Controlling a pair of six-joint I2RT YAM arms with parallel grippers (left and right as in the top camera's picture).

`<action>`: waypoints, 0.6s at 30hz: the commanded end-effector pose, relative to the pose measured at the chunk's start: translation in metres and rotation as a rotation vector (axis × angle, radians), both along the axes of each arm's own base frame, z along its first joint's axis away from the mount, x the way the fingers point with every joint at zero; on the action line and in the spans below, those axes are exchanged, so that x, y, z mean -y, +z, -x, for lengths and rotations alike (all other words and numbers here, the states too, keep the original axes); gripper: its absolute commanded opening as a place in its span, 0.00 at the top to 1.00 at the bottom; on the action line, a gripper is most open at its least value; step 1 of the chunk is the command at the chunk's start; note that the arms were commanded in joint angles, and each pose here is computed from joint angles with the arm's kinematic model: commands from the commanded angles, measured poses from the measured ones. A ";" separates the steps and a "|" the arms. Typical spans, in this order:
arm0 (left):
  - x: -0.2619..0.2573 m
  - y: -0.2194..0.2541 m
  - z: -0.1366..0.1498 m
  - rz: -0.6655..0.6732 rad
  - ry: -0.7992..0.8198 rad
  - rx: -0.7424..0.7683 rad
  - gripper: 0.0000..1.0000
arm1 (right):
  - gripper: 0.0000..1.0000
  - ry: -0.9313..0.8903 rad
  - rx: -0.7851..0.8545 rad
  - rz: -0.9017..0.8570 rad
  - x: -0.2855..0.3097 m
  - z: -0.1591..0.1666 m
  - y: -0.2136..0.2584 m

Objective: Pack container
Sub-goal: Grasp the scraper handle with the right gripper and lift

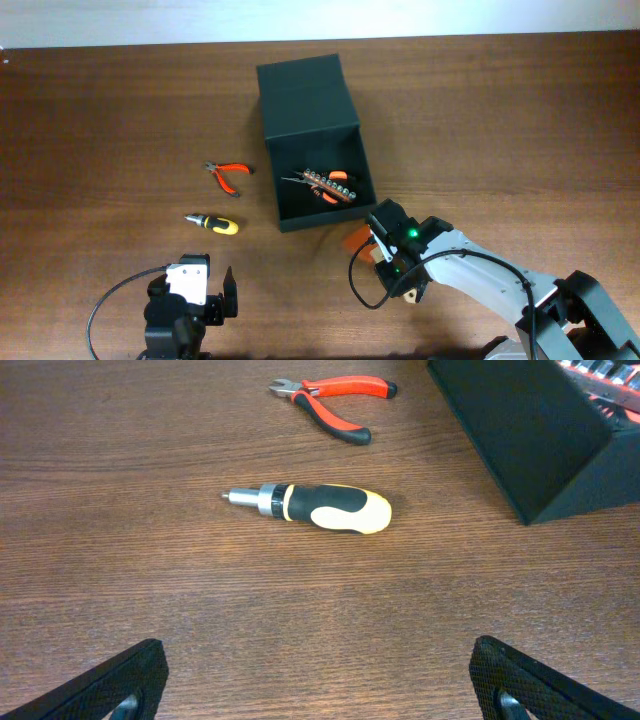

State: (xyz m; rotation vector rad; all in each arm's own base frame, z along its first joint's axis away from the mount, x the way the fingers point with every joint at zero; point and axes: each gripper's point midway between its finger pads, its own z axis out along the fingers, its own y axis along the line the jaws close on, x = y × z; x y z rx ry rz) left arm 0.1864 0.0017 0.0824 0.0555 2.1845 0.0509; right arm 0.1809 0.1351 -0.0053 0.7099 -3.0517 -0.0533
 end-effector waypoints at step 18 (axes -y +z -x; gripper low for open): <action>-0.002 -0.002 0.000 -0.017 0.003 0.000 0.01 | 0.96 -0.110 -0.045 -0.042 -0.011 0.002 0.003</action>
